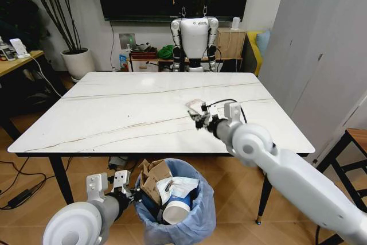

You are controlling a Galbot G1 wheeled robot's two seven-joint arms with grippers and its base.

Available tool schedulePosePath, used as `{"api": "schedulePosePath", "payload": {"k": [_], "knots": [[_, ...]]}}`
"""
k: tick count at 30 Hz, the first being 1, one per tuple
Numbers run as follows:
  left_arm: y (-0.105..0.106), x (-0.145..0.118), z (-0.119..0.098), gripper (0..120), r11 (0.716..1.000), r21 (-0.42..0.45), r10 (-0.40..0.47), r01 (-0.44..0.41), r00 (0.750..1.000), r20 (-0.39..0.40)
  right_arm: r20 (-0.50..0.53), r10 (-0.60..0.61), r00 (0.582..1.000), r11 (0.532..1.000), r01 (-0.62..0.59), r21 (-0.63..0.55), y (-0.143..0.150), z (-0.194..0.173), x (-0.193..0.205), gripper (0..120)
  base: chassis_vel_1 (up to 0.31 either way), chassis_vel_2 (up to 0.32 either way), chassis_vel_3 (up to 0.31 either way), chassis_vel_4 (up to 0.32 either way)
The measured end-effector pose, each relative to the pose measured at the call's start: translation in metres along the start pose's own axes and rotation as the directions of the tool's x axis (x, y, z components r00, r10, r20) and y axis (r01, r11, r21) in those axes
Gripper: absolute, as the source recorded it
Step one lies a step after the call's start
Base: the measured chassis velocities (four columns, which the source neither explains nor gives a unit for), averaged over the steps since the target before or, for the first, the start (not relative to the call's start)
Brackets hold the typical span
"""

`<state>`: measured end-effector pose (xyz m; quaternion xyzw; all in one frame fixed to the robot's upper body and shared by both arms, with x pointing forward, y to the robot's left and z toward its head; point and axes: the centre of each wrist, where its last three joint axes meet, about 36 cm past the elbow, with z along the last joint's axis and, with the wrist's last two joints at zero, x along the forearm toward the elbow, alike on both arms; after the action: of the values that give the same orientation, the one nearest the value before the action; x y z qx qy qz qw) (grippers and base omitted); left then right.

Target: Pick up the trash bin and place the trash from the table into it.

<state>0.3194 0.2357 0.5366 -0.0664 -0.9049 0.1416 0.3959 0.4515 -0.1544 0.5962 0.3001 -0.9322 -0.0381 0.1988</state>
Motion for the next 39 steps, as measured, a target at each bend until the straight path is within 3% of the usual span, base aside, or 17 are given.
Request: {"api": "schedulePosePath", "payload": {"k": [10, 20, 26, 39], "knots": [[0.006, 0.006, 0.0, 0, 1.0, 0.018, -0.026, 0.026, 1.0, 0.012, -0.033, -0.154, 0.987, 0.988, 0.155, 0.009, 0.035, 0.017, 0.045, 0, 0.0, 0.0, 0.0, 0.0], [0.008, 0.009, -0.004, 0, 0.999, 0.027, -0.035, 0.035, 0.999, 0.018, -0.077, -0.218, 0.973, 0.975, 0.221, 0.029, 0.046, 0.033, 0.065, 0, 0.0, 0.0, 0.0, 0.0], [0.008, 0.011, -0.004, 0, 0.999, 0.027, -0.036, 0.035, 0.999, 0.019, -0.103, -0.219, 0.97, 0.967, 0.23, 0.112, 0.043, 0.054, 0.068, 0, 0.0, 0.0, 0.0, 0.0], [0.006, 0.011, -0.003, 0, 0.999, 0.03, -0.025, 0.025, 1.0, 0.016, -0.076, -0.186, 0.98, 0.969, 0.195, 0.151, 0.041, 0.046, 0.061, 47, 0.0, 0.0, 0.0, 0.0]]}}
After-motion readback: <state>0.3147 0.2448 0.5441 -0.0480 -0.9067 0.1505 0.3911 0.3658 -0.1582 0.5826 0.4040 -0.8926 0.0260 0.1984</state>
